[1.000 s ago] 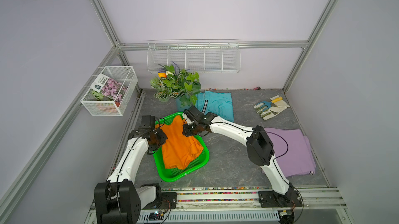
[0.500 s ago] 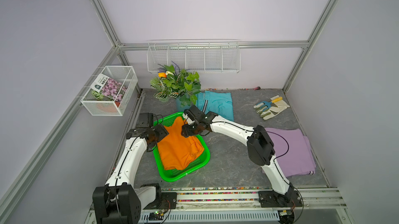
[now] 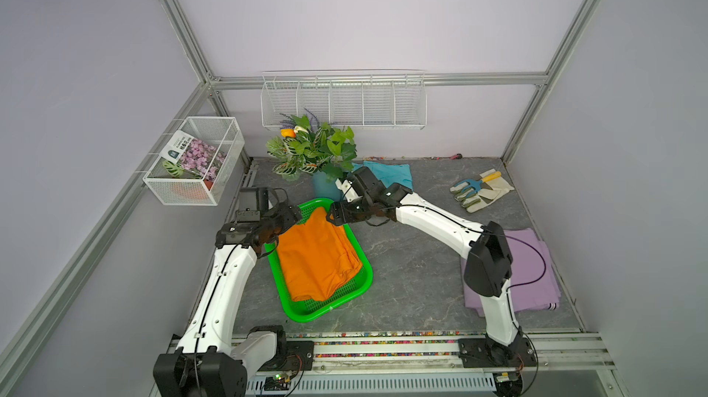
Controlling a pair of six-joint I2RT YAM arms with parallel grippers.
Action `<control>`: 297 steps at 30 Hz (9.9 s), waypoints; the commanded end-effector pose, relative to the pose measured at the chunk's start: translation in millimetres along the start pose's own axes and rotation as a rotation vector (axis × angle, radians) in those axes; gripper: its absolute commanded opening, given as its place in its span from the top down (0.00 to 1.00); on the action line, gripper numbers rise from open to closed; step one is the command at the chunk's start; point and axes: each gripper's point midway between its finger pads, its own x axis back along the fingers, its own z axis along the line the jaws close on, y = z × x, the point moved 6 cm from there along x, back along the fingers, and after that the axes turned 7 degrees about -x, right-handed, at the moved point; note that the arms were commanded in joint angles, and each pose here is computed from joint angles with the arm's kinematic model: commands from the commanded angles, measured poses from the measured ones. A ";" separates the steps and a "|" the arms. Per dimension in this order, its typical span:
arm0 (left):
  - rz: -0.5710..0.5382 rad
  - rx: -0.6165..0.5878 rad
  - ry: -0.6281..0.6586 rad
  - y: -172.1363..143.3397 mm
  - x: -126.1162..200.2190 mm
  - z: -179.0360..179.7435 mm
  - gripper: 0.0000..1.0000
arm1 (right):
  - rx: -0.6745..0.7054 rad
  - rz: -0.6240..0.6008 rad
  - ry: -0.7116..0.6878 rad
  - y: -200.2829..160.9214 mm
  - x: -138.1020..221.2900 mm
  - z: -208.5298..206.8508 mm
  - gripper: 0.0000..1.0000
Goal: Put the folded long pants in the basket
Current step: Move the long pant to the center of the board, then pick up the long pant at the center of the board, then place the long pant in the basket.
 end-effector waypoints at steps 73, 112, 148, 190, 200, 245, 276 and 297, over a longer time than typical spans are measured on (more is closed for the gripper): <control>0.264 -0.208 -0.382 -59.1 -108.9 -157.5 0.24 | -0.529 0.131 -0.541 -82.1 101.5 -312.1 1.00; 0.412 -0.314 -0.273 -102.0 -250.3 -171.5 0.22 | -0.469 0.019 -0.478 -58.5 121.5 -301.8 0.53; 0.542 -0.352 -0.341 -127.4 -269.9 -160.9 1.00 | -0.547 -0.022 -0.353 -46.9 119.2 -321.5 0.33; 0.582 -0.333 -0.382 -130.8 -260.2 -178.6 1.00 | -0.541 0.031 -0.200 -56.3 74.1 -333.8 0.98; 0.491 -0.381 -0.465 -105.8 -210.4 -220.6 1.00 | -0.482 -0.049 -0.215 -28.5 117.8 -292.2 1.00; -0.160 -0.051 -0.041 -88.8 77.3 -19.7 1.00 | 0.178 0.103 0.055 -16.1 29.9 45.4 1.00; 0.060 -0.012 0.086 -94.3 5.2 29.2 1.00 | 0.234 0.223 -0.037 -56.2 -26.9 56.1 1.00; 0.304 -0.062 0.289 -131.1 -69.5 66.3 1.00 | 0.065 0.311 -0.318 -94.1 -94.1 -46.8 1.00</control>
